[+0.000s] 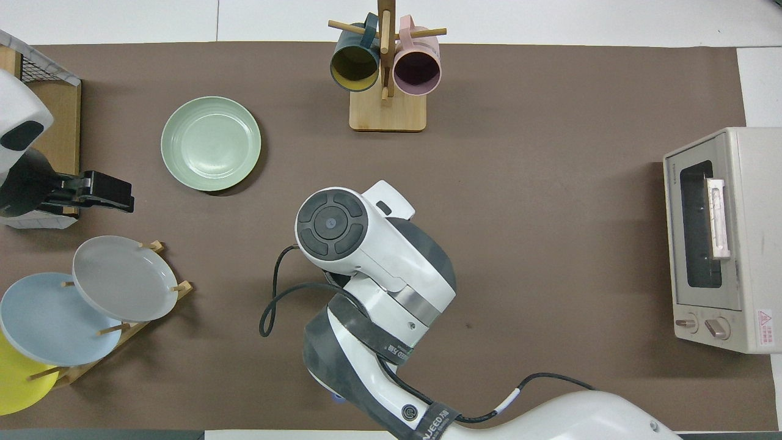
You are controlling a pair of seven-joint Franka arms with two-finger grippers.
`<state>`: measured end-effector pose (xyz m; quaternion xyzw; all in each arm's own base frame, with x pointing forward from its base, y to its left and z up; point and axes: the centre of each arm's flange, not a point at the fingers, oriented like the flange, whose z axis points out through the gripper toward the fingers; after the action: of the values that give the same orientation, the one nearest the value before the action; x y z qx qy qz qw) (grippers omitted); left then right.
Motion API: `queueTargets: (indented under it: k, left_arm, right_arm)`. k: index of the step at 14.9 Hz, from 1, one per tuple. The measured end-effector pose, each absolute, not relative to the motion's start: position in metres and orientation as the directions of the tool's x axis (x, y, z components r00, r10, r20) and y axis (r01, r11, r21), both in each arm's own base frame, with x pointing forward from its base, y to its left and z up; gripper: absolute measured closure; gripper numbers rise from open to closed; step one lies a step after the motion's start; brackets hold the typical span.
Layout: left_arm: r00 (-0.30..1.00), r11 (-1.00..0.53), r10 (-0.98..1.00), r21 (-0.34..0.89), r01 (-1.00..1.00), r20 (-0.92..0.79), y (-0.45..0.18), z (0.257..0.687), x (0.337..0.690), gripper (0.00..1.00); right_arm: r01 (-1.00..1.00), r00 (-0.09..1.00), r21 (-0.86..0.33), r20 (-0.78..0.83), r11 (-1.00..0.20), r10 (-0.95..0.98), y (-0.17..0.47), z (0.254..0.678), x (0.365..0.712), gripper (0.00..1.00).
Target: Transfer vermicelli from pot to plate
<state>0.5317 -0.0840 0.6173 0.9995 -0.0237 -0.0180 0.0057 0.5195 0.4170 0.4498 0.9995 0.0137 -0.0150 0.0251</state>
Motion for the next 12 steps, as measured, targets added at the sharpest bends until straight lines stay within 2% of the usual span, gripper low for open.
queueTargets:
  k: [4, 7, 9, 12]
  left_arm:
    - [0.999, -1.0, -0.024, 0.011, -0.024, -0.029, -0.103, 0.618, 0.529, 0.0]
    - [0.999, -1.0, 0.012, 0.015, 0.013, -0.029, -0.163, 0.607, 0.518, 0.0]
    - [0.998, -0.998, 0.051, 0.046, 0.052, -0.021, -0.22, 0.58, 0.507, 0.0]
    - [0.995, -0.992, 0.096, 0.077, 0.099, -0.032, -0.304, 0.51, 0.484, 0.0]
  right_arm:
    - [0.083, 0.996, 0.061, -0.04, -0.995, 0.081, 0.349, 0.489, 0.559, 0.33]
    - [0.138, 0.99, 0.065, -0.049, -0.988, 0.135, 0.295, 0.502, 0.582, 0.33]
    - [0.177, 0.983, 0.064, -0.059, -0.982, 0.173, 0.256, 0.506, 0.597, 0.33]
    - [0.234, 0.97, 0.056, -0.083, -0.97, 0.23, 0.186, 0.499, 0.622, 0.33]
